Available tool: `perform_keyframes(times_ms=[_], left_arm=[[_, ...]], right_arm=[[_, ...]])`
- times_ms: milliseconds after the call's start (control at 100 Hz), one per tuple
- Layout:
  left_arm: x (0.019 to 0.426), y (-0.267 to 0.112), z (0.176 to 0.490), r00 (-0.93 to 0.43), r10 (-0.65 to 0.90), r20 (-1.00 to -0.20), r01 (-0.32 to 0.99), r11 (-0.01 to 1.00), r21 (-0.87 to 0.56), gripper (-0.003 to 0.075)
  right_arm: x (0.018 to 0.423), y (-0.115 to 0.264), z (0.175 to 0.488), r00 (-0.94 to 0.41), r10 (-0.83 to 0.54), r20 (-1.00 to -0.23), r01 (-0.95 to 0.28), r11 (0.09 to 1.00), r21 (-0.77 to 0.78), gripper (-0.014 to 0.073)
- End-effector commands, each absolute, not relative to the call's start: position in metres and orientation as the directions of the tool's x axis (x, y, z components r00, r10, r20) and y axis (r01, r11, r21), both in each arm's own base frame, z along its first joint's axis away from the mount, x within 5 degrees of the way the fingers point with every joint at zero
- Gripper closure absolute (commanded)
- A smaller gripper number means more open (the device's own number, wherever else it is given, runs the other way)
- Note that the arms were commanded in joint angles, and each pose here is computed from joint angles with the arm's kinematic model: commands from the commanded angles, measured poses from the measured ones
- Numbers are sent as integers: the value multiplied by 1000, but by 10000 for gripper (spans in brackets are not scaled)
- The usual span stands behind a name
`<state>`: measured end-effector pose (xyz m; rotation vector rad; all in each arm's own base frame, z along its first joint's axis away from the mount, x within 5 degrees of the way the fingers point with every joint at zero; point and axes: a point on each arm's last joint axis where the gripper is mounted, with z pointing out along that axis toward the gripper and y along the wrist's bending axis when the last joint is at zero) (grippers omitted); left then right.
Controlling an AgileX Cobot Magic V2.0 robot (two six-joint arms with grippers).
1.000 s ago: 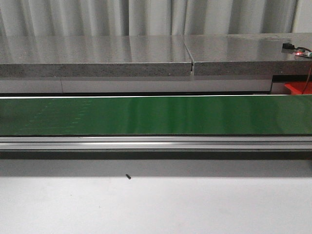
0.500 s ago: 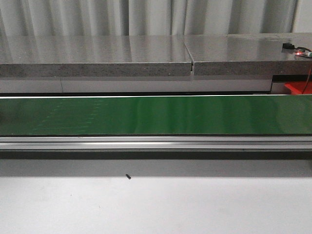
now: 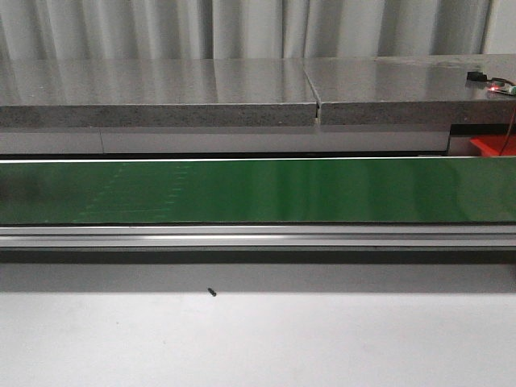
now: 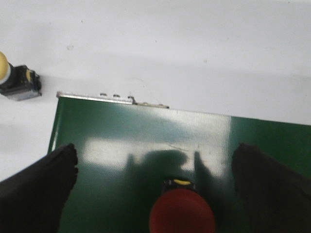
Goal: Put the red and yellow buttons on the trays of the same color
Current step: 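Carry the red button with the left gripper onto the belt and release, then grasp a second red mushroom button with the left gripper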
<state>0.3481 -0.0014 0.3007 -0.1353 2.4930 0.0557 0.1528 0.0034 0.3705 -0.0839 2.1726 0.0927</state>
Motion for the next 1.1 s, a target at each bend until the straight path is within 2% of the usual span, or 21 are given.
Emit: perform_keyframes(times_ms=[0,220,630,910,1090], left_arm=[[346,7,337,-703,-85,-706,-125,992,5,94],[344,50,345,-669,-180,-721,-252,968,-7,95],[327,157,329,-592,-367,-718,-524,852,-3,103],[344,190,286,-632,-415,-654,-561,828,16,103],[363,202,272,-666,-430,-610,-562,827,31,103]], right_arm=[[153,3,384,-493,-31,-869,-94,995,18,663],[153,3,384,-493,-31,-869,-94,995,18,663],[153,3,384,-493,-31,-869,-94,995,18,663],[153,3,384,-493,-31,-869,-94,995,18,663],[153,3,384,-494,-31,-869,-94,995,18,663]])
